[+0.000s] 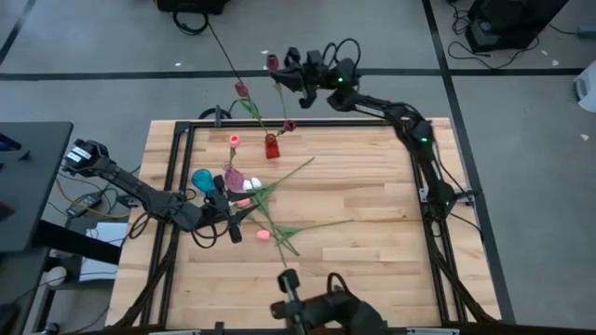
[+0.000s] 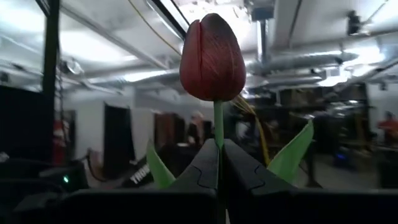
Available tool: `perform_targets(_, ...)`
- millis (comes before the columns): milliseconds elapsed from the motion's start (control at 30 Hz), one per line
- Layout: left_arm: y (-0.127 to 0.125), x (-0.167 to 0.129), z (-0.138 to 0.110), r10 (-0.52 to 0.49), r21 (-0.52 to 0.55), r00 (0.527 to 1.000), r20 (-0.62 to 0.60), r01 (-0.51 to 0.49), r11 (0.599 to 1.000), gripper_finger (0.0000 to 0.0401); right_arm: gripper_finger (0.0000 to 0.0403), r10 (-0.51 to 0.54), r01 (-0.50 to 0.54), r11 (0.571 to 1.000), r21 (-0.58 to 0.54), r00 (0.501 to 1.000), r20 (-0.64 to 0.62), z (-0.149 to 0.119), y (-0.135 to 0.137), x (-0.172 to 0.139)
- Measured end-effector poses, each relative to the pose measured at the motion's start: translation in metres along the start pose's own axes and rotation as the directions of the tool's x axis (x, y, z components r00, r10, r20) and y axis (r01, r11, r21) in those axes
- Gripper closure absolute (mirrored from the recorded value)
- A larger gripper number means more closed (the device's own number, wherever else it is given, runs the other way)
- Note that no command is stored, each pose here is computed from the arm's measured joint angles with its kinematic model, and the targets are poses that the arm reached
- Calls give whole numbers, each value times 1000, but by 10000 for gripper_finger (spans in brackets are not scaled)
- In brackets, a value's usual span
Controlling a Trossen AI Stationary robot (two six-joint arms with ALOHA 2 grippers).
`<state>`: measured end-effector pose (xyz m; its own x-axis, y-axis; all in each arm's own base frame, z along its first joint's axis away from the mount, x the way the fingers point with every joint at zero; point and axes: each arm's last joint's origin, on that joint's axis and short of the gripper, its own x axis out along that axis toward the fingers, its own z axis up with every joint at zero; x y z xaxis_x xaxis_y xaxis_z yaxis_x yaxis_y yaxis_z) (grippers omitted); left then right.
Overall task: Sort flowers into vase by color
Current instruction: Put the dark red flower into the red vase
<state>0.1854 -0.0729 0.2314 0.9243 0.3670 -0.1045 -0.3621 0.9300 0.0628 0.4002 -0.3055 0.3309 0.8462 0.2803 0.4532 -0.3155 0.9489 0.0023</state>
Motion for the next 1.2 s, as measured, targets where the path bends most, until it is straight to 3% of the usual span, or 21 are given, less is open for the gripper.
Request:
perform_targets(200, 0, 0, -2, -1, 13, 1000, -12, 1, 1000, 243, 388, 97, -101, 994, 28, 986, 132, -15, -9, 7)
perform_targets(400, 0, 0, -1, 15, 17, 1000, -10, -14, 1000, 243, 388, 104, -123, 990, 67, 965, 239, -42, -9, 3)
perform_targets(600, 1, 0, -2, 36, 21, 999, -11, -35, 999, 243, 388, 90, -112, 990, 85, 971, 223, -62, -8, 4)
perform_targets(967, 1, 0, -2, 35, 23, 999, -13, -35, 999, 243, 388, 158, -168, 985, 48, 974, 164, -63, -4, 5)
perform_targets(1200, 1, 0, -2, 35, 24, 999, -15, -34, 999, 243, 389, 94, -101, 993, 68, 990, 103, -89, -9, -12)
